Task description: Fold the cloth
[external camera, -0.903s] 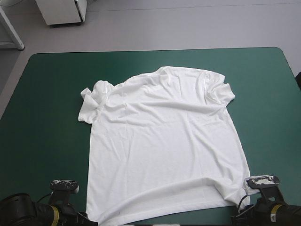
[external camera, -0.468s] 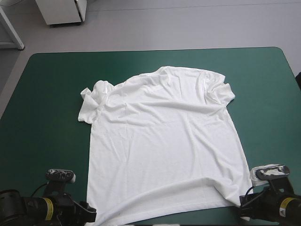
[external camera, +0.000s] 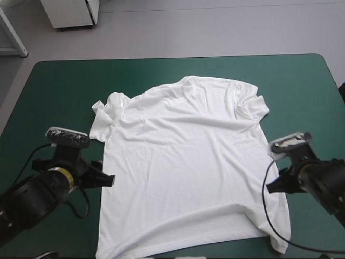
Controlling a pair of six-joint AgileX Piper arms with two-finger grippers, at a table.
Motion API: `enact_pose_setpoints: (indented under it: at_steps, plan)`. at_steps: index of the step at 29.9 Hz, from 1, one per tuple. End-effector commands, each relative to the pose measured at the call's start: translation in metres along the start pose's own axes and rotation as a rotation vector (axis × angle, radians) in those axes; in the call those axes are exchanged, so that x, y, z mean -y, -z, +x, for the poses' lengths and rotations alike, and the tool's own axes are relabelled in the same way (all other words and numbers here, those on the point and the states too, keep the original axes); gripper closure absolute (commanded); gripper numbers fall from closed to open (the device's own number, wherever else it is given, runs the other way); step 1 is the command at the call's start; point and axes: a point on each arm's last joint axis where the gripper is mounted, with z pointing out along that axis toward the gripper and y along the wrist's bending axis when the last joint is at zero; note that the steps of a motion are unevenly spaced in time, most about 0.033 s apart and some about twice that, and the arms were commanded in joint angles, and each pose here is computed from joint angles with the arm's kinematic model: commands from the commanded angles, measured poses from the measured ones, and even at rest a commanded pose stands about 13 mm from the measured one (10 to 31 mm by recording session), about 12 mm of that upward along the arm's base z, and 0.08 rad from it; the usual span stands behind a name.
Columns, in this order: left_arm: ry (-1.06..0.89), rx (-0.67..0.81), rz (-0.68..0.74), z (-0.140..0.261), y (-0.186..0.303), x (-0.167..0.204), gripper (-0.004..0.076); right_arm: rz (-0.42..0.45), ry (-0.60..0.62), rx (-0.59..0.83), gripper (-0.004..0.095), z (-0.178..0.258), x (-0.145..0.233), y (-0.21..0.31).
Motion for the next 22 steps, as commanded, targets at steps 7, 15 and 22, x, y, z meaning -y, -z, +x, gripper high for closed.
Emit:
enact_pose_setpoints:
  at_steps: [7, 15, 22]
  plan:
    - [0.089, -0.036, -0.141, -0.066, -0.011, -0.054, 0.0321, 0.045, 0.02, 0.207, 0.0432, -0.113, 0.023, 0.01]
    - [0.31, -0.132, 0.085, -0.088, -0.05, -0.106, 0.0321, 0.025, -0.056, 0.213, 0.0446, -0.144, 0.038, -0.003]
    - [0.335, -0.213, 0.16, -0.093, -0.093, -0.107, 0.0321, -0.059, -0.081, 0.053, 0.0447, -0.153, 0.034, -0.064]
